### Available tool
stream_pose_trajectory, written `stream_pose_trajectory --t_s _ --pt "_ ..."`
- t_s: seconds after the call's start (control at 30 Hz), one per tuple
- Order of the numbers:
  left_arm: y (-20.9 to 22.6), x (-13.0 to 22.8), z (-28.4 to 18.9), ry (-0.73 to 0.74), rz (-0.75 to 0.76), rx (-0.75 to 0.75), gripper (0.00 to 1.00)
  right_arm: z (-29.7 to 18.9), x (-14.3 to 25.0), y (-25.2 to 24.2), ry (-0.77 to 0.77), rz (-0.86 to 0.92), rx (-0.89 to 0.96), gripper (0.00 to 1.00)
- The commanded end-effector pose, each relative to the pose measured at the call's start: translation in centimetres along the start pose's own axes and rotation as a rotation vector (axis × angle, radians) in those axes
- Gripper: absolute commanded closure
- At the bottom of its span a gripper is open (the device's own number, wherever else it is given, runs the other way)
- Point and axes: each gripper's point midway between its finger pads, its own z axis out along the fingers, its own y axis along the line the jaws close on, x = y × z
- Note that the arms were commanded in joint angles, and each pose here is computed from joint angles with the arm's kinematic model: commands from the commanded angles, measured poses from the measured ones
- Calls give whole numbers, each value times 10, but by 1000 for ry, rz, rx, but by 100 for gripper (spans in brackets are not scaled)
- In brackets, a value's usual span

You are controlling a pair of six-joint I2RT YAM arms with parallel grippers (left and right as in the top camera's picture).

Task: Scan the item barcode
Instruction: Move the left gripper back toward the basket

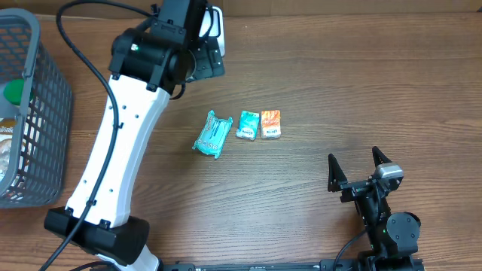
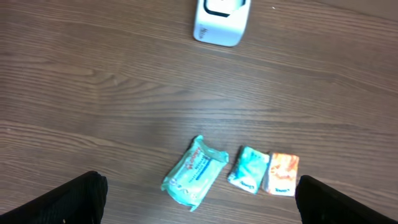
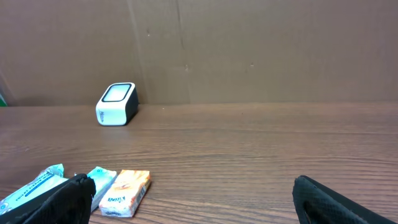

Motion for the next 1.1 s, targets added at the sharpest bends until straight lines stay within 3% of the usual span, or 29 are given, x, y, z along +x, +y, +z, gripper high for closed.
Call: stream_pose_trajectory --t_s 0.0,0.27,0.4,0.6,0.77,0.9,1.07 --pt "18 -10 2 -15 7 -36 0 0 2 -1 -5 6 4 0" --pt "44 -31 -6 -17 -51 36 0 0 1 -1 -5 5 4 0" --pt "64 -57 -36 -86 -96 91 1 0 2 -1 -5 5 4 0" --pt "130 -92 -93 -251 -225 28 0 0 2 -1 -5 6 4 0" --pt "240 -97 -122 -337 -524 -120 4 0 2 -1 -5 5 4 0" --pt "318 -80 -127 -338 -738 -198 11 0 2 -1 -5 6 4 0" --pt "395 -43 -128 -313 -927 -343 9 0 2 -1 -5 5 4 0"
